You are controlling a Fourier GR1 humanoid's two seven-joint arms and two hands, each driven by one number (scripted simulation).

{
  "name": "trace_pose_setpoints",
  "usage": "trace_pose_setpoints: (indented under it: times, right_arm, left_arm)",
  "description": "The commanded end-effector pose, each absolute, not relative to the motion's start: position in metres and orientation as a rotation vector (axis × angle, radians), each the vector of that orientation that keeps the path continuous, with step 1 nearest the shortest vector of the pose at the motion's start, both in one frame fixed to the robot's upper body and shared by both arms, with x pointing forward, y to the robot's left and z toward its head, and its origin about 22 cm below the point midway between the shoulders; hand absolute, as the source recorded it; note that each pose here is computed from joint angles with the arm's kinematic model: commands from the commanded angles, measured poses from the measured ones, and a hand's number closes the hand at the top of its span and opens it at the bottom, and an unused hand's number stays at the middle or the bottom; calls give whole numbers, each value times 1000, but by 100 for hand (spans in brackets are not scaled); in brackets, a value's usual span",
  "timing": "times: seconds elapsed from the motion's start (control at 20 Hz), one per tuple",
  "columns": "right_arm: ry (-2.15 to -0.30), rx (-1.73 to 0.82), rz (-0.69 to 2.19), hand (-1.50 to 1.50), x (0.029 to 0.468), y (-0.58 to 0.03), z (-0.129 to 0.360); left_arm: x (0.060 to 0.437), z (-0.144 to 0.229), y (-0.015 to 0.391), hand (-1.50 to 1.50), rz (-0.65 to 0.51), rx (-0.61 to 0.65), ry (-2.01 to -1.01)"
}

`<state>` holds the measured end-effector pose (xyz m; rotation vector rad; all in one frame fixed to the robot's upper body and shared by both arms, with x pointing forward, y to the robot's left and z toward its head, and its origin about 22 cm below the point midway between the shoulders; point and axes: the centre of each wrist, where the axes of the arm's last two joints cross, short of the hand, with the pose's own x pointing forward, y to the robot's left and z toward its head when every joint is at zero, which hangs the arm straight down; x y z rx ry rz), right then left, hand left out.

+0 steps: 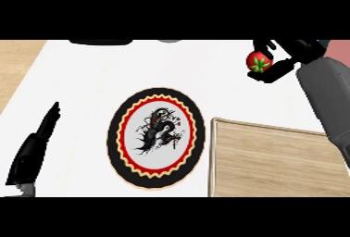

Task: Pick the tomato from the tray and place it in the plate

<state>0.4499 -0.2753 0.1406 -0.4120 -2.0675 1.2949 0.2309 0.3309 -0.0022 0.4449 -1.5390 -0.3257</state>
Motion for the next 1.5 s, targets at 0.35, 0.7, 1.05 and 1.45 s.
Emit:
trace_pose_setpoints:
  times: [0.35,0.7,1.05,1.45]
  right_arm:
    - [-2181,32,1377,150,437,-183,170]
    - [-2134,112,1373,150,402,-99,182]
    - [-1970,90,1498,150,371,-49,140]
    - [-1852,116,1609,150,342,3,111]
  left_arm:
    - [213,-10,336,0,-286,474,-1503]
    - [213,-8,340,0,-286,474,-1497]
    - [212,2,325,0,-292,462,-1513]
    - [220,-1,323,0,-328,437,-1520]
